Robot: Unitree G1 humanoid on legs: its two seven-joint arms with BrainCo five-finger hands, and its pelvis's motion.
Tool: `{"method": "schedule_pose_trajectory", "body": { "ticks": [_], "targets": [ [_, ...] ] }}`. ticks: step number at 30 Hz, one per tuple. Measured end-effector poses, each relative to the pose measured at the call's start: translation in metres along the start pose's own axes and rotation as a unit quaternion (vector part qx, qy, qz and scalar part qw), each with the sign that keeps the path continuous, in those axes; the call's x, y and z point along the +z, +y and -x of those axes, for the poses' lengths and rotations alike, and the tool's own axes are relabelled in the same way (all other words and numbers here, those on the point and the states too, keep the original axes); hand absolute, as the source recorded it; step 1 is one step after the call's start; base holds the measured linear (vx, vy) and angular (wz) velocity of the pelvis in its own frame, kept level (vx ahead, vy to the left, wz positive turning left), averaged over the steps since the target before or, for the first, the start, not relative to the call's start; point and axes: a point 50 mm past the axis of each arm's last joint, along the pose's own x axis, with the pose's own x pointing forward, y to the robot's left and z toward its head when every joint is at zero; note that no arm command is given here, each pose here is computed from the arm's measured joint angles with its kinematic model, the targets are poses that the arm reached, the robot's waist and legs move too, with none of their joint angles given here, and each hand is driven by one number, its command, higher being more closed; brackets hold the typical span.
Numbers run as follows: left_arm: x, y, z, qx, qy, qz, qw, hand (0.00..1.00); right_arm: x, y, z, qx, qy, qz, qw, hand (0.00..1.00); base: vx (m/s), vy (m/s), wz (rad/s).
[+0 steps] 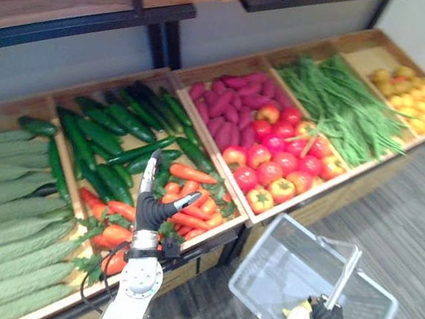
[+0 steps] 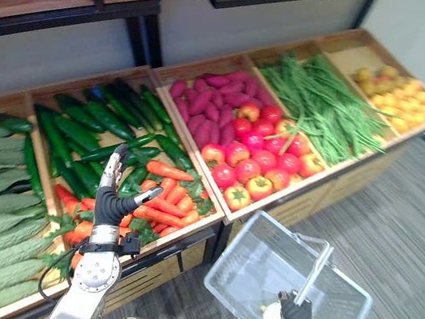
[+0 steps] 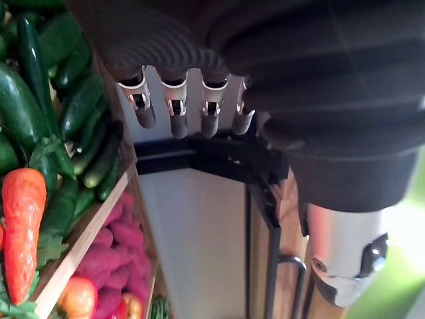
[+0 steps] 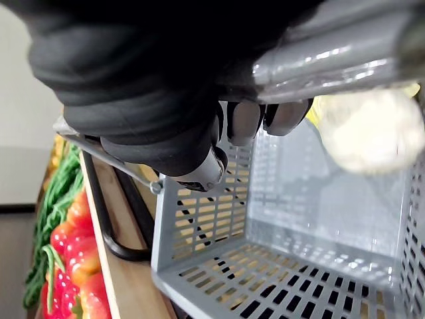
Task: Pick vegetable in the basket
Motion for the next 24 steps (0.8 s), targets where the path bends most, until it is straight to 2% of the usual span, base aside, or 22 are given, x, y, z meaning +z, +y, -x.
{"method": "schedule_pose_trajectory", "body": {
  "ticks": [4,7,13,18,24],
  "targets": [
    [-0.003,0.003,-0.002,-0.006,0.0,-0.015,1.0,0.0,-0.012,-0.018,-0.002,-0.036,0.024,-0.016,0.999,1.0,-0.04,-0.015,0.61],
    [-0.021,0.01,-0.007,-0.048,0.012,-0.077,0.996,0.0,-0.027,-0.016,-0.007,-0.037,0.062,-0.028,0.997,1.0,-0.08,0.026,0.31],
    [-0.034,0.016,-0.02,-0.1,0.0,-0.175,0.979,0.0,-0.031,-0.018,-0.009,-0.02,0.071,-0.024,0.997,1.0,-0.05,0.046,0.1],
    [-0.06,0.024,-0.038,-0.17,0.012,-0.311,0.935,0.0,-0.021,-0.005,-0.016,0.019,0.054,-0.01,0.998,1.0,-0.02,-0.011,-0.04],
    [-0.067,0.019,-0.054,-0.225,-0.013,-0.42,0.879,0.0,-0.01,-0.001,-0.022,0.035,0.034,-0.01,0.999,1.0,-0.01,0.004,-0.16]
  ]
}}
